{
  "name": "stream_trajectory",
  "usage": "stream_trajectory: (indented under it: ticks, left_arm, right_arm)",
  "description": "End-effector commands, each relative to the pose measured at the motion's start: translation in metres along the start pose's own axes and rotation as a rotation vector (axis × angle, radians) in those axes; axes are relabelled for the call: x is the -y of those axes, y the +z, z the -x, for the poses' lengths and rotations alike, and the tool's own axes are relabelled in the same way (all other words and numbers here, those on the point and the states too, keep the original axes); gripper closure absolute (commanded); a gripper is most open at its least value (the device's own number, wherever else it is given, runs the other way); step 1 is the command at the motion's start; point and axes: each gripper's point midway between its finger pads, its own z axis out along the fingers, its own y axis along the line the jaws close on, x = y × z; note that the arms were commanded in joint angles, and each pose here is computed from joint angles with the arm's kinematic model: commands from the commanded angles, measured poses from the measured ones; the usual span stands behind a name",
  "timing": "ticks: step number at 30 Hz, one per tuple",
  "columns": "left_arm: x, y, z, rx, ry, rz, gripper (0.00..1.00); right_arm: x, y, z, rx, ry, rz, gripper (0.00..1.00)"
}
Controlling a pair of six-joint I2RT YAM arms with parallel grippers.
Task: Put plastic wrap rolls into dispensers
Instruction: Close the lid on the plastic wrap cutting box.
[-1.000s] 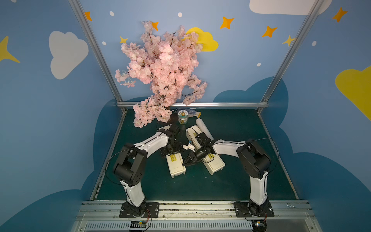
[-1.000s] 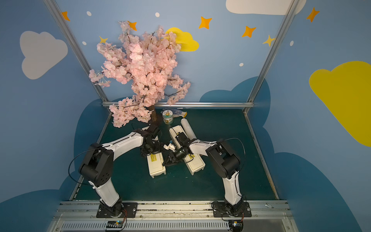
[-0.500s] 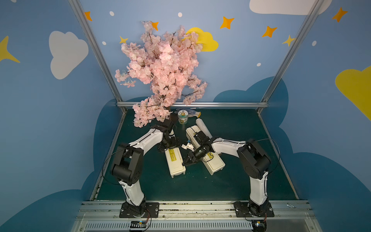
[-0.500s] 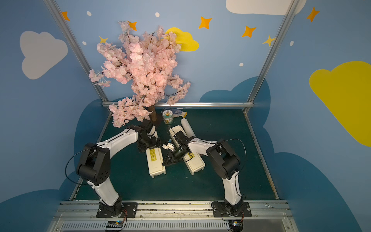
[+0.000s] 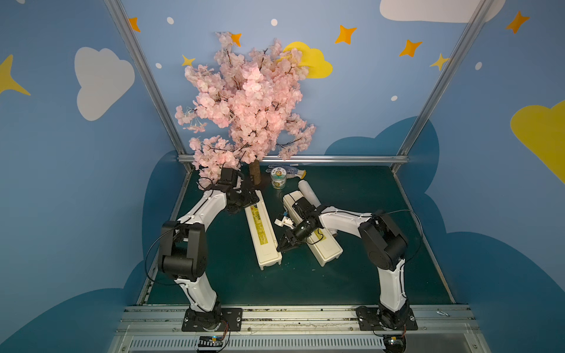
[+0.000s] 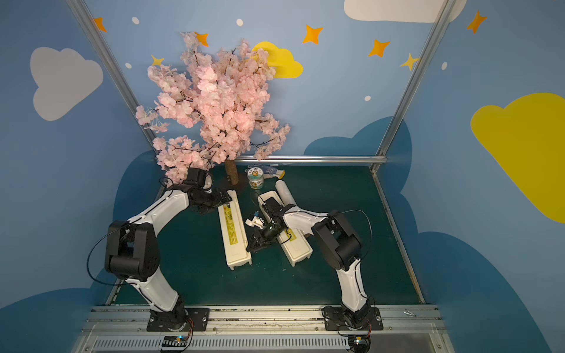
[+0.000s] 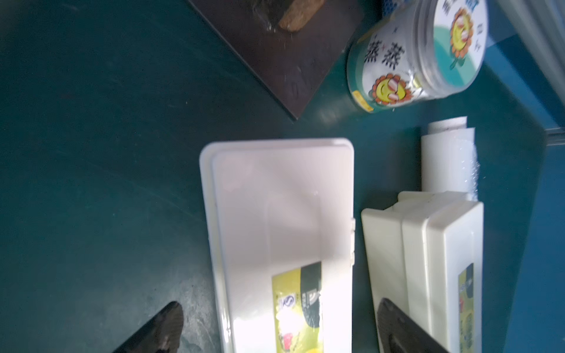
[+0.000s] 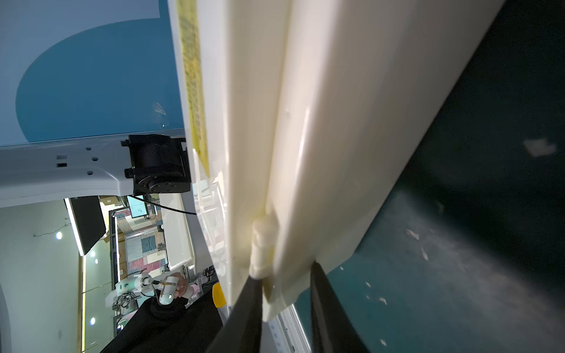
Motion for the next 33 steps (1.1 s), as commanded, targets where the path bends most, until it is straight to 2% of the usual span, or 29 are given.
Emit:
stream_trajectory:
  ticks: [1,5,9,16,17,19,20,29,33]
  left_arm:
    - [0.004,0.0,0.016,0.043,-0.006,-0.125,0.05]
    - [0.0,0.016,0.022,0.022,-0.016,-0.163,0.1]
    - [-0.016,0.042,0.009,-0.055,-0.03,-0.132,0.14]
    - [-0.032,0.067,-0.009,-0.097,-0.094,-0.139,0.21]
    - [-0.03,0.07,-0.011,-0.114,-0.095,-0.152,0.27]
    - [-0.031,0.074,-0.013,-0.14,-0.098,-0.147,0.3]
    - [-0.031,0.074,-0.014,-0.144,-0.094,-0.156,0.34]
    - [-0.039,0.076,-0.027,-0.187,-0.071,-0.131,0.35]
    - [-0.039,0.073,-0.028,-0.201,-0.051,-0.123,0.35]
  right_arm:
    - [0.073,0.014,-0.02,-0.057,0.088,-0.27,0.74]
    - [0.07,0.013,-0.018,-0.065,0.09,-0.277,0.74]
    - [0.068,0.01,-0.014,-0.065,0.093,-0.288,0.74]
    - [0.064,0.007,-0.007,-0.057,0.103,-0.297,0.74]
    - [0.062,0.006,-0.005,-0.05,0.099,-0.293,0.74]
    - [0.054,0.001,0.003,-0.022,0.082,-0.278,0.73]
    - [0.05,-0.002,0.008,0.0,0.07,-0.272,0.72]
    - [-0.003,-0.044,0.075,0.193,-0.069,-0.176,0.52]
    - [-0.016,-0.057,0.116,0.301,-0.113,-0.121,0.47]
